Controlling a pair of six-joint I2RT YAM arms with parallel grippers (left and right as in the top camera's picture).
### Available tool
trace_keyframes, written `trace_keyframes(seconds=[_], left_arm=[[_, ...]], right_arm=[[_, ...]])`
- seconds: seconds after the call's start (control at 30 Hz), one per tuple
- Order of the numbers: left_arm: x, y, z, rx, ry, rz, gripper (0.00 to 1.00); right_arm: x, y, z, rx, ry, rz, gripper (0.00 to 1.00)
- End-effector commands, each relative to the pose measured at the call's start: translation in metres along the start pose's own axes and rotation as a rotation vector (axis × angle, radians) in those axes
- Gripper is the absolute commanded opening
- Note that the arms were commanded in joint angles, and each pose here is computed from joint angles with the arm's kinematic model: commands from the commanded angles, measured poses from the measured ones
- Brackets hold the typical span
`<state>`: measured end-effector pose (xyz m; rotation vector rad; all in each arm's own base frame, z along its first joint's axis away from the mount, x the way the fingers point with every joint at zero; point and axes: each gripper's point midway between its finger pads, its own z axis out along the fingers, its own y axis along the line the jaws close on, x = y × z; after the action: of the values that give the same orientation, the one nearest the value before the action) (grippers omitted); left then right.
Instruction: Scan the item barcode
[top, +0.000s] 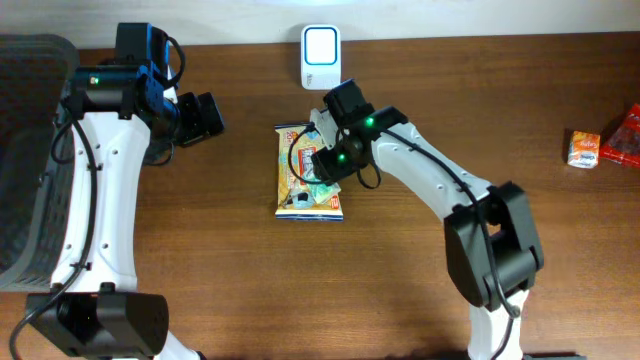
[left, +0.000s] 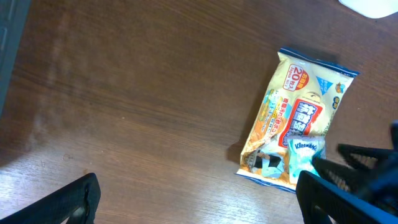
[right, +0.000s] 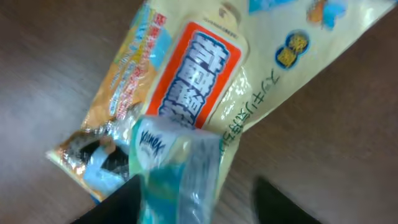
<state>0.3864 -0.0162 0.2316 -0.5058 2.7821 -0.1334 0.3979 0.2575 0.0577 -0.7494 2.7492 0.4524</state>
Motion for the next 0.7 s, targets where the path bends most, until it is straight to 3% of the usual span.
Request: trace_keyframes(seconds=[0.0, 0.03, 0.1, 0.23, 0.27, 0.33, 0.47, 0.5, 0.53, 0.57, 0.63, 0.67], left_arm=[[-0.001, -0.001, -0.002, 0.006, -0.006, -0.010, 0.99], [-0.001, -0.001, -0.002, 0.006, -0.006, -0.010, 0.99], [-0.001, -0.001, -0.002, 0.006, -0.006, -0.010, 0.99], [-0.001, -0.001, -0.002, 0.006, -0.006, -0.010, 0.99], [-0.001, -0.001, -0.002, 0.006, -0.006, -0.010, 0.99], [-0.001, -0.001, -0.002, 0.006, -0.006, -0.010, 0.99], [-0.001, -0.001, -0.002, 0.006, -0.006, -0.010, 0.99], [-0.001, -0.001, -0.002, 0.006, -0.006, -0.010, 0.99], [-0.001, -0.001, -0.002, 0.006, -0.006, -0.010, 0.99], [-0.001, -0.001, -0.002, 0.006, -0.006, -0.010, 0.99], [-0.001, -0.001, -0.002, 0.006, -0.006, -0.010, 0.99], [-0.001, -0.001, -0.002, 0.006, -0.006, -0.010, 0.99]], right_arm=[[0.016, 0.007, 0.023, -0.059, 0.069, 0.061, 0.51], [0.016, 0.007, 0.023, -0.058, 0.070, 0.061, 0.42], [0.015, 0.005, 0.022, -0.057, 0.067, 0.065, 0.04], [-0.016, 0.000, -0.041, -0.093, 0.062, 0.253, 0.04], [-0.035, 0.019, -0.080, -0.260, 0.034, 0.278, 0.04], [-0.050, 0.023, -0.111, -0.386, -0.011, 0.306, 0.04], [-0.042, 0.001, -0.117, -0.393, 0.003, 0.370, 0.05], [-0.041, 0.001, -0.117, -0.391, 0.003, 0.345, 0.13], [-0.039, -0.001, -0.116, -0.376, 0.009, 0.348, 0.13], [-0.038, -0.003, -0.115, -0.367, 0.014, 0.350, 0.04], [-0.040, 0.004, -0.118, -0.413, 0.010, 0.349, 0.04], [-0.048, 0.022, -0.128, -0.539, -0.014, 0.337, 0.04]])
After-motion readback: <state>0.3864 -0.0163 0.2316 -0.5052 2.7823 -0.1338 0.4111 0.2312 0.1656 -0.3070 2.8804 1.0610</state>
